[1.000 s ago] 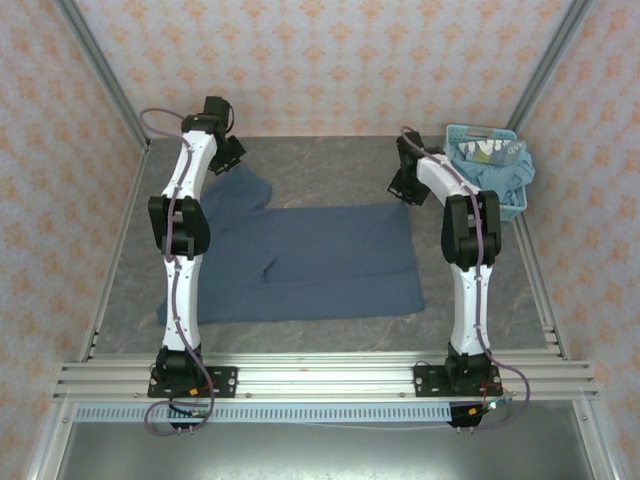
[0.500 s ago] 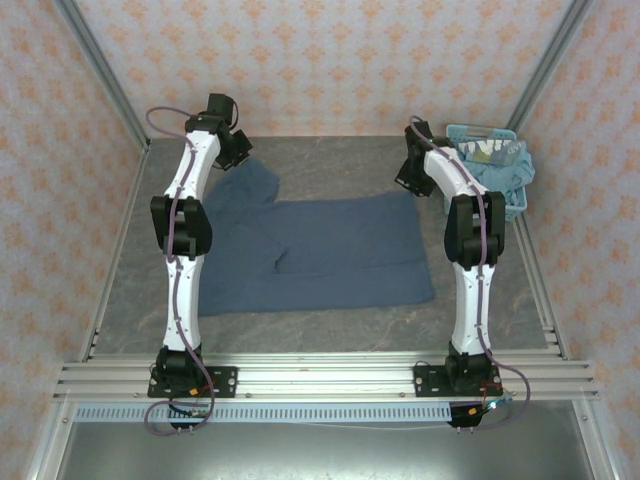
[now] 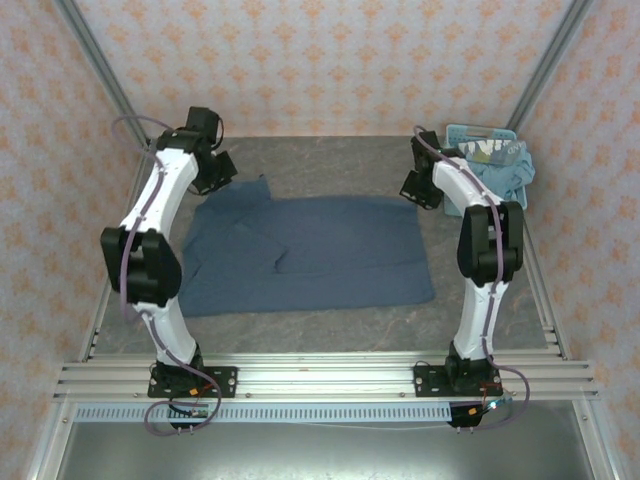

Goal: Fold and stack the t-shirts

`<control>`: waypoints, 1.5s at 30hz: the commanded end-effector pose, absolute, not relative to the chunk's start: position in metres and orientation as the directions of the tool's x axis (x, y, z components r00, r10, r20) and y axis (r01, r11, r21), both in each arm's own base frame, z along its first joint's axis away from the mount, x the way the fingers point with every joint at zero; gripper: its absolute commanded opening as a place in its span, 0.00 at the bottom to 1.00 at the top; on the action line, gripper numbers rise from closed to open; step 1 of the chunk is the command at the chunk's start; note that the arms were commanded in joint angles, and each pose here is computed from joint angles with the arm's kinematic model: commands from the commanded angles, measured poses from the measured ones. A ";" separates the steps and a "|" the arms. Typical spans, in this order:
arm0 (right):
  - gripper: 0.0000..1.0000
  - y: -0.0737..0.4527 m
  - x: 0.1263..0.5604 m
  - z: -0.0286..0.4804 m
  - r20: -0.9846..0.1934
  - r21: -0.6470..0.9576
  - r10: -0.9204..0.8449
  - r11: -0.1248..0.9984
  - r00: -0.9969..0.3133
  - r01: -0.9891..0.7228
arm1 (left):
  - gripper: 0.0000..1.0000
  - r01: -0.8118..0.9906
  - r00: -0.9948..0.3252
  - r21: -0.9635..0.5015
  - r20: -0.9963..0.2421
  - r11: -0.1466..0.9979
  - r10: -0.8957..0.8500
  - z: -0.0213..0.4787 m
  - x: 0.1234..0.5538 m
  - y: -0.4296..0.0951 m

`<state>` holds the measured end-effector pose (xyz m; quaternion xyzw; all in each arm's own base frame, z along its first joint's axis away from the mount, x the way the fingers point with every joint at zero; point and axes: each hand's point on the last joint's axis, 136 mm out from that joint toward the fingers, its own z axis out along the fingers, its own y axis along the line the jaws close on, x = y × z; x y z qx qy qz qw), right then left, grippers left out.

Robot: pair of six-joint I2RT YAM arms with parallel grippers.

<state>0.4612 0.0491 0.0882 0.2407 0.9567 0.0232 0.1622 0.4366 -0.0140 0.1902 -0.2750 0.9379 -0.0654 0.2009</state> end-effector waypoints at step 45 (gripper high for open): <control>0.00 0.014 0.311 0.081 -0.258 -0.017 0.459 0.878 -0.850 0.479 | 0.00 -0.666 -0.720 0.017 -0.277 0.746 -0.636 0.137 0.205 0.024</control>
